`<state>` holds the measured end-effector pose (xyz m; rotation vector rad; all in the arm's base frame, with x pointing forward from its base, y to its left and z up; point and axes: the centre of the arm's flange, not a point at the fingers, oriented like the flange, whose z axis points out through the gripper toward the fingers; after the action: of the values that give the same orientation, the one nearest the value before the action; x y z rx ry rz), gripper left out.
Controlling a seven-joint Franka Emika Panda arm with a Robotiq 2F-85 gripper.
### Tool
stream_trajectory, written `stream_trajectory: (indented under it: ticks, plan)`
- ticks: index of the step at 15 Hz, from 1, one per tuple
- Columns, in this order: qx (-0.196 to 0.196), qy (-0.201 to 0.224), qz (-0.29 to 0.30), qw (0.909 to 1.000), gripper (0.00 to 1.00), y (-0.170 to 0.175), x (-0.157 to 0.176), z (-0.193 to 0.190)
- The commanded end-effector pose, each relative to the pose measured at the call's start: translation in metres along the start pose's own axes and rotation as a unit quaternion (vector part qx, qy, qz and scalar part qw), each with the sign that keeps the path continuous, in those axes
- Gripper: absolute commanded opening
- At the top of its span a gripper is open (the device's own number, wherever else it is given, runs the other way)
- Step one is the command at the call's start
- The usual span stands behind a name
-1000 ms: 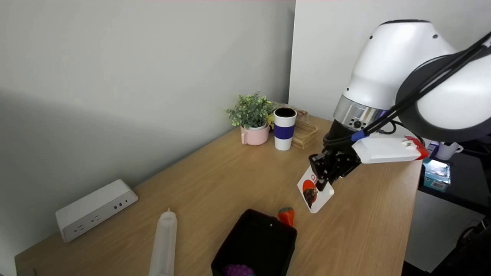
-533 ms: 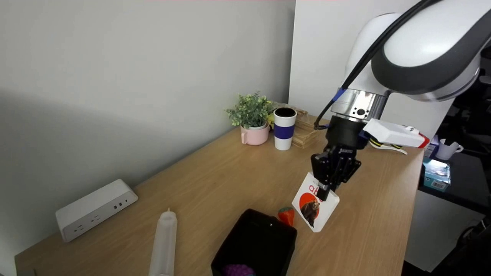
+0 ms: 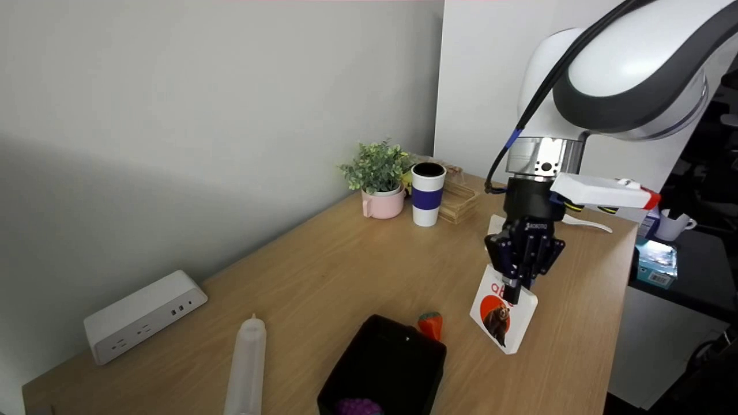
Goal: Remove the things from the black box and put them on the table
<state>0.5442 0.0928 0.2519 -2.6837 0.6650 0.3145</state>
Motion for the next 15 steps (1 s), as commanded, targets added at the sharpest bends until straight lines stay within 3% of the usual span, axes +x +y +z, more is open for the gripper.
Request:
stream_trajectory:
  ticks: [1, 5, 10, 15]
  plan:
    - [-0.045, 0.009, -0.003, 0.9990, 0.03, -0.012, -0.003, -0.005]
    - [-0.093, 0.033, -0.019, 0.9950, 0.03, -0.030, 0.006, 0.002]
    - [-0.099, 0.054, -0.049, 0.9924, 0.03, -0.042, 0.032, 0.014]
    - [-0.104, 0.045, -0.027, 0.9931, 0.03, -0.036, 0.073, 0.038]
